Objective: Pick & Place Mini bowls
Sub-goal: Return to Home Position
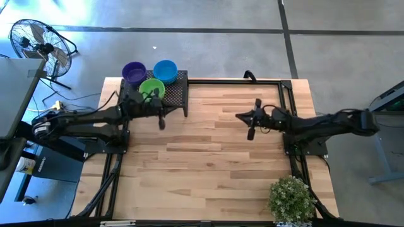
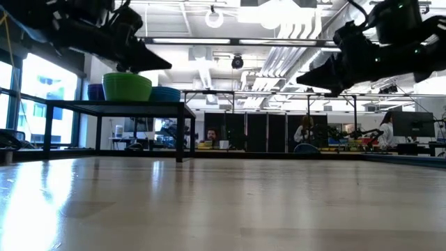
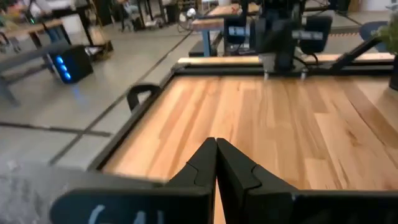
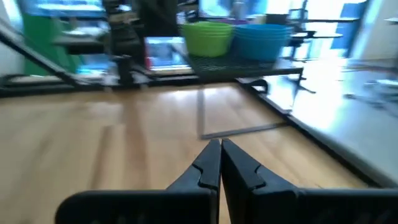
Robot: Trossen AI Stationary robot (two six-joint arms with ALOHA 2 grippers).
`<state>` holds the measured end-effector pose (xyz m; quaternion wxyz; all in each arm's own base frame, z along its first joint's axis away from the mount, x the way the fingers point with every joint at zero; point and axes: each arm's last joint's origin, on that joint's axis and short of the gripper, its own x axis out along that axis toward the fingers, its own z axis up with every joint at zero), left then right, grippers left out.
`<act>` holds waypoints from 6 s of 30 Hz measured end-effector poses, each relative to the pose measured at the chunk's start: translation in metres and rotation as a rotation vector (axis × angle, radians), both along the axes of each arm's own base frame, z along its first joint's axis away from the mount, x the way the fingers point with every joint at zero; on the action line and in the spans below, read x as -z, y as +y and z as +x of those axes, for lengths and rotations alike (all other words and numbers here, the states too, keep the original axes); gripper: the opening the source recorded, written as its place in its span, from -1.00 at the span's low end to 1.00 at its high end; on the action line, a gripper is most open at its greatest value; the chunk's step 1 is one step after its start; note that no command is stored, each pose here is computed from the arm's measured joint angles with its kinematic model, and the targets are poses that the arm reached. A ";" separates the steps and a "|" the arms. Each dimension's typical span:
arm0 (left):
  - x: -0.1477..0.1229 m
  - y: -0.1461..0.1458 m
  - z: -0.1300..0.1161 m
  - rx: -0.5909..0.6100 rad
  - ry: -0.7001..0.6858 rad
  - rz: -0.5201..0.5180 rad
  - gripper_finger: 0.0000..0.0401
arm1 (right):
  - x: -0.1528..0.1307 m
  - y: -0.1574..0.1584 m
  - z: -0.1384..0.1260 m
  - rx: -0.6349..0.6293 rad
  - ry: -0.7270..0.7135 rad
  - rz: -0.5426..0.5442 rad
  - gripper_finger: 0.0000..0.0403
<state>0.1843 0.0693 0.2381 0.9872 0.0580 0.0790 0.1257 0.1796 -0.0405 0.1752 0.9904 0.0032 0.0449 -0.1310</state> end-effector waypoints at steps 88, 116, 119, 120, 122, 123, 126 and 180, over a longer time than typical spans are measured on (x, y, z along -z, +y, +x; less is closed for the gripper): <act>0.067 -0.037 -0.093 -0.002 -0.219 -0.110 -0.99 | 0.003 0.014 -0.087 0.222 -0.135 -0.026 -1.00; 0.069 -0.037 -0.093 -0.006 -0.201 -0.117 -0.99 | 0.013 0.017 -0.079 0.074 -0.041 0.050 -1.00; 0.069 -0.037 -0.093 -0.006 -0.201 -0.117 -0.99 | 0.013 0.017 -0.079 0.072 -0.034 0.058 -1.00; 0.069 -0.037 -0.093 -0.007 -0.201 -0.117 -0.99 | 0.013 0.017 -0.079 0.071 -0.035 0.058 -1.00; 0.069 -0.037 -0.093 -0.007 -0.201 -0.117 -0.99 | 0.013 0.017 -0.079 0.071 -0.036 0.058 -1.00; 0.069 -0.037 -0.093 -0.006 -0.201 -0.117 -0.99 | 0.013 0.017 -0.079 0.070 -0.036 0.058 -1.00; 0.069 -0.037 -0.093 -0.007 -0.201 -0.117 -0.99 | 0.013 0.017 -0.079 0.069 -0.037 0.058 -1.00; 0.069 -0.036 -0.093 -0.007 -0.201 -0.117 -0.99 | 0.013 0.017 -0.079 0.067 -0.039 0.058 -1.00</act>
